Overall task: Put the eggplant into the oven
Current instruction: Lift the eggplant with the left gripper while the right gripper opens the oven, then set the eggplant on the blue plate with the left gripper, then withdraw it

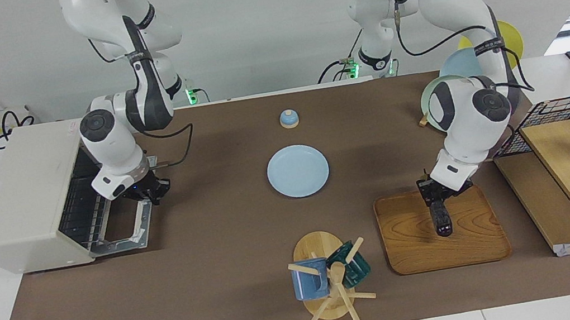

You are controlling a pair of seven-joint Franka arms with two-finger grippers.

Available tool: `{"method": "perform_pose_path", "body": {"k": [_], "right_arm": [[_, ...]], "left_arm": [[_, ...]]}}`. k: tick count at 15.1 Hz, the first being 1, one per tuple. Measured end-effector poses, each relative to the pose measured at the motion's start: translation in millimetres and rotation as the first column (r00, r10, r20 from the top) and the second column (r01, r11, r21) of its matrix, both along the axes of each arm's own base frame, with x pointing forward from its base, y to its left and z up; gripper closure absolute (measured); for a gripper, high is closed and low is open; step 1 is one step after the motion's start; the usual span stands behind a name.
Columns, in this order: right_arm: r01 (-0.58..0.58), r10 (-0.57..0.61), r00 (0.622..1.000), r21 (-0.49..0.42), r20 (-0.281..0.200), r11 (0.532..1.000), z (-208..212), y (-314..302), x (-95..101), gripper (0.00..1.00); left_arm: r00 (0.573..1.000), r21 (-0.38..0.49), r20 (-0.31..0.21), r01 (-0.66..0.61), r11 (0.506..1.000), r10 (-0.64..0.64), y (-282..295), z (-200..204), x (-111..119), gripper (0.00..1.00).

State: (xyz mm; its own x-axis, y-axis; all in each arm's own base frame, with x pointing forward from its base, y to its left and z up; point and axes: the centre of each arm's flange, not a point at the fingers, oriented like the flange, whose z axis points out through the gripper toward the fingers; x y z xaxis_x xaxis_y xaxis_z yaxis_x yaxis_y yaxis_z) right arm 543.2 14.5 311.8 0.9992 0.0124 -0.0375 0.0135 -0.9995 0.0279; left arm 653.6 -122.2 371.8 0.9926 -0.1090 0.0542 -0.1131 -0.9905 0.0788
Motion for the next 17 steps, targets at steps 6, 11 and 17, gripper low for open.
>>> {"method": "perform_pose_path", "body": {"k": [6, 11, 17], "right_arm": [[-0.038, 0.038, 0.999, 0.000, 0.011, 0.999, 6, 22, 11.1, 0.99], [-0.099, 0.099, 0.995, 0.007, 0.006, 0.995, 60, 58, 13.5, 0.72], [-0.170, 0.169, 0.984, 0.011, 0.050, 0.985, 108, 95, -1.9, 0.10]], "left_arm": [[0.991, -0.001, -0.071, -0.114, 0.993, 0.114, -132, 62, -78, 0.70], [0.981, -0.003, -0.087, -0.172, 0.985, 0.171, -230, 32, -160, 0.70], [0.975, -0.022, -0.073, -0.211, 0.977, 0.208, -292, -16, -250, 0.70]]}}
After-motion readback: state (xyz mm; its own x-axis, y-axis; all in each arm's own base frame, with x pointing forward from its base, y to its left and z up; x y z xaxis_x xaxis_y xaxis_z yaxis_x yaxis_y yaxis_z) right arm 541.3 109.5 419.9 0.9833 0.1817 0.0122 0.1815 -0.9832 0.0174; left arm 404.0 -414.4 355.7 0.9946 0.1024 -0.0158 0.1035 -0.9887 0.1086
